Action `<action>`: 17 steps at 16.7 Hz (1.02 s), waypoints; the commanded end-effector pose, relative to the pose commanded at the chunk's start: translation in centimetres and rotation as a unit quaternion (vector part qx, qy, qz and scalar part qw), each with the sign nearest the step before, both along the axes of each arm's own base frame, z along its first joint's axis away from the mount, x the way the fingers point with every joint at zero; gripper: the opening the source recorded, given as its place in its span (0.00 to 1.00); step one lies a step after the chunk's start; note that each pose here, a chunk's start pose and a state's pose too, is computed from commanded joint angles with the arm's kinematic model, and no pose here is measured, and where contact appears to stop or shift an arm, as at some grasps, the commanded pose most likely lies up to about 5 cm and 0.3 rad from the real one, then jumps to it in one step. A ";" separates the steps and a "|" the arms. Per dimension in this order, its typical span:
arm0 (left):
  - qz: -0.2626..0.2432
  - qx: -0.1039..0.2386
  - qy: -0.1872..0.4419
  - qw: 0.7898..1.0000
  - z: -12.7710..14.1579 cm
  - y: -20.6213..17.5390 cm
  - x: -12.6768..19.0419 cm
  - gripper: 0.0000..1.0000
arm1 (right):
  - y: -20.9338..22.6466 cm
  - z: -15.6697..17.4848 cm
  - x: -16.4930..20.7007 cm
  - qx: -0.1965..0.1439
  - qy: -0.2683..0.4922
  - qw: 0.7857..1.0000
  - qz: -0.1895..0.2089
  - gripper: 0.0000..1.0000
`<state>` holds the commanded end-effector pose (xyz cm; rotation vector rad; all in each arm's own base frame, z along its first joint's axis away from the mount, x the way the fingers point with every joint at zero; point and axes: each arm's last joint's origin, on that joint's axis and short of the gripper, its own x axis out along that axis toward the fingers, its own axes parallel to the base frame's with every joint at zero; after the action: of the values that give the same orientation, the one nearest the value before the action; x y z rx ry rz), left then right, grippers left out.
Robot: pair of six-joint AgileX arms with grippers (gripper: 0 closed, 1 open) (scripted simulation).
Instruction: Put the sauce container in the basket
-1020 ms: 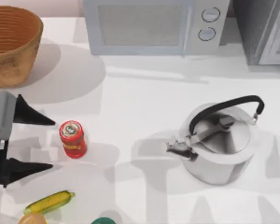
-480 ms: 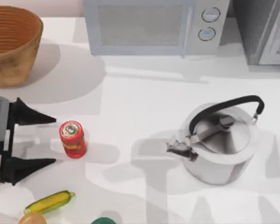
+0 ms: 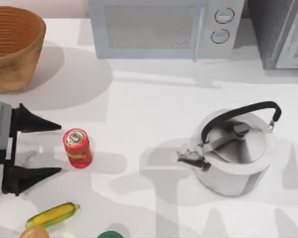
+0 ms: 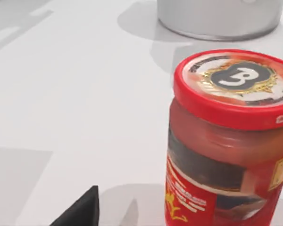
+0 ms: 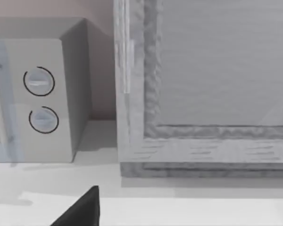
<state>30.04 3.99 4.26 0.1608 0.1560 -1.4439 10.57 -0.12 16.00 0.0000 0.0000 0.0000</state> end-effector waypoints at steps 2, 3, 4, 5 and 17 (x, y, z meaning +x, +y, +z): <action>0.001 0.000 0.000 1.000 -0.3 -0.6 0.1 1.00 | 0.0 0.0 0.0 0.000 0.000 1.000 0.000 1.00; 0.001 0.000 0.001 1.000 -0.6 -0.9 0.2 1.00 | 0.0 0.0 0.0 0.000 0.000 1.000 0.000 1.00; 0.001 0.000 0.002 1.000 -0.9 -1.3 0.3 1.00 | 0.0 0.0 0.0 0.000 0.000 1.000 0.000 1.00; 0.001 0.000 0.002 1.000 -1.1 -1.8 0.3 1.00 | 0.0 0.0 0.0 0.000 0.000 1.000 0.000 1.00; 0.001 0.000 0.001 1.000 -1.3 -6.2 0.7 1.00 | 0.0 0.0 0.0 0.000 0.000 1.000 0.000 1.00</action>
<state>30.77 -2.22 2.95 0.1585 0.1573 -1.4424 10.57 -0.12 16.00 0.0000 0.0000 0.0000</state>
